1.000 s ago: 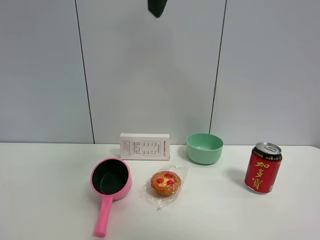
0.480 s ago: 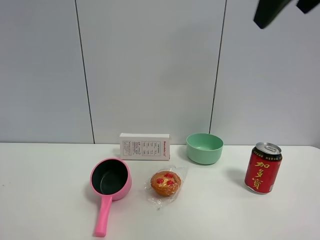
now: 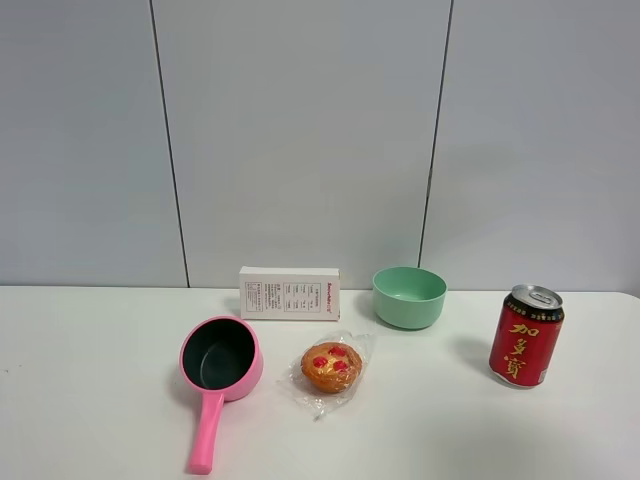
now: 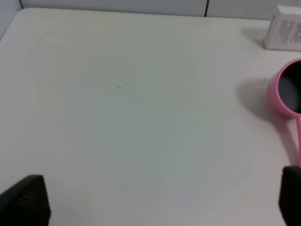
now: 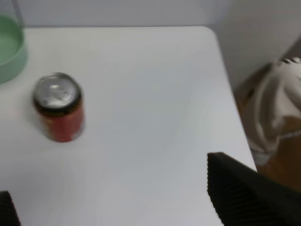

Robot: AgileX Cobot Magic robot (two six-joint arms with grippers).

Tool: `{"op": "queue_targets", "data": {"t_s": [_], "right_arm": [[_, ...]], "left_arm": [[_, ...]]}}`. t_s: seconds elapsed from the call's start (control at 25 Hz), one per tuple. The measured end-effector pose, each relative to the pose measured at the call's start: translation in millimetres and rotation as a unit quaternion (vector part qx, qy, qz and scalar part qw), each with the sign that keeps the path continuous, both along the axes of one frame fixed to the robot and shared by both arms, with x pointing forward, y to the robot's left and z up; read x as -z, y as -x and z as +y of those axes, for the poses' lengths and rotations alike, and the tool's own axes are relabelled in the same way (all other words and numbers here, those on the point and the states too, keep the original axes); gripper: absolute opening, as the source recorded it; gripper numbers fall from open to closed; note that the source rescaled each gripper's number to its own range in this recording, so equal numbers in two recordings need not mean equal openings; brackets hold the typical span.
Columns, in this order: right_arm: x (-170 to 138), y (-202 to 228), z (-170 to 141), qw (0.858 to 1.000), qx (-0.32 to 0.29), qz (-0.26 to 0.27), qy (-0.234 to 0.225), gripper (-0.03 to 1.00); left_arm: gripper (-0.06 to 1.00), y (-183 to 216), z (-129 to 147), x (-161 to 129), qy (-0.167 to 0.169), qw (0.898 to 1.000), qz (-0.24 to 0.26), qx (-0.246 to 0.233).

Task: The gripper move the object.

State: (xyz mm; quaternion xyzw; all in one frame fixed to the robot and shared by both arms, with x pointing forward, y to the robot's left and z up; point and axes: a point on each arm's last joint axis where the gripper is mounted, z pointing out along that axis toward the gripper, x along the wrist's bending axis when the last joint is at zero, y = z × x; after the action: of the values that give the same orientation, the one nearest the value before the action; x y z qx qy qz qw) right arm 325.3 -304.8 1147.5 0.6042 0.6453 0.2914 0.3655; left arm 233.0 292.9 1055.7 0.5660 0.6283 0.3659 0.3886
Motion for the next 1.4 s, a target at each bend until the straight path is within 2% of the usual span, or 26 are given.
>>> {"op": "queue_targets", "data": {"t_s": [0.16,0.48,0.72,0.88,1.4], "right_arm": [[19.0,45.4,1.4,0.999,0.03,-0.034,-0.023,0.75],[69.0,97.3,9.9,0.995,0.021,-0.091,-0.043,0.75],[92.8,95.3,15.3,0.995,0.007,-0.057,-0.079,0.75],[97.1,90.8,14.6,0.994,0.016,-0.062,-0.089,0.75],[97.5,90.5,11.0,0.995,0.022,-0.063,-0.074,0.75]], "left_arm": [[1.0,0.0,0.0,0.0,0.0,1.0,0.0,0.0],[1.0,0.0,0.0,0.0,0.0,1.0,0.0,0.0],[1.0,0.0,0.0,0.0,0.0,1.0,0.0,0.0],[1.0,0.0,0.0,0.0,0.0,1.0,0.0,0.0],[1.0,0.0,-0.1,0.0,0.0,1.0,0.0,0.0]]}}
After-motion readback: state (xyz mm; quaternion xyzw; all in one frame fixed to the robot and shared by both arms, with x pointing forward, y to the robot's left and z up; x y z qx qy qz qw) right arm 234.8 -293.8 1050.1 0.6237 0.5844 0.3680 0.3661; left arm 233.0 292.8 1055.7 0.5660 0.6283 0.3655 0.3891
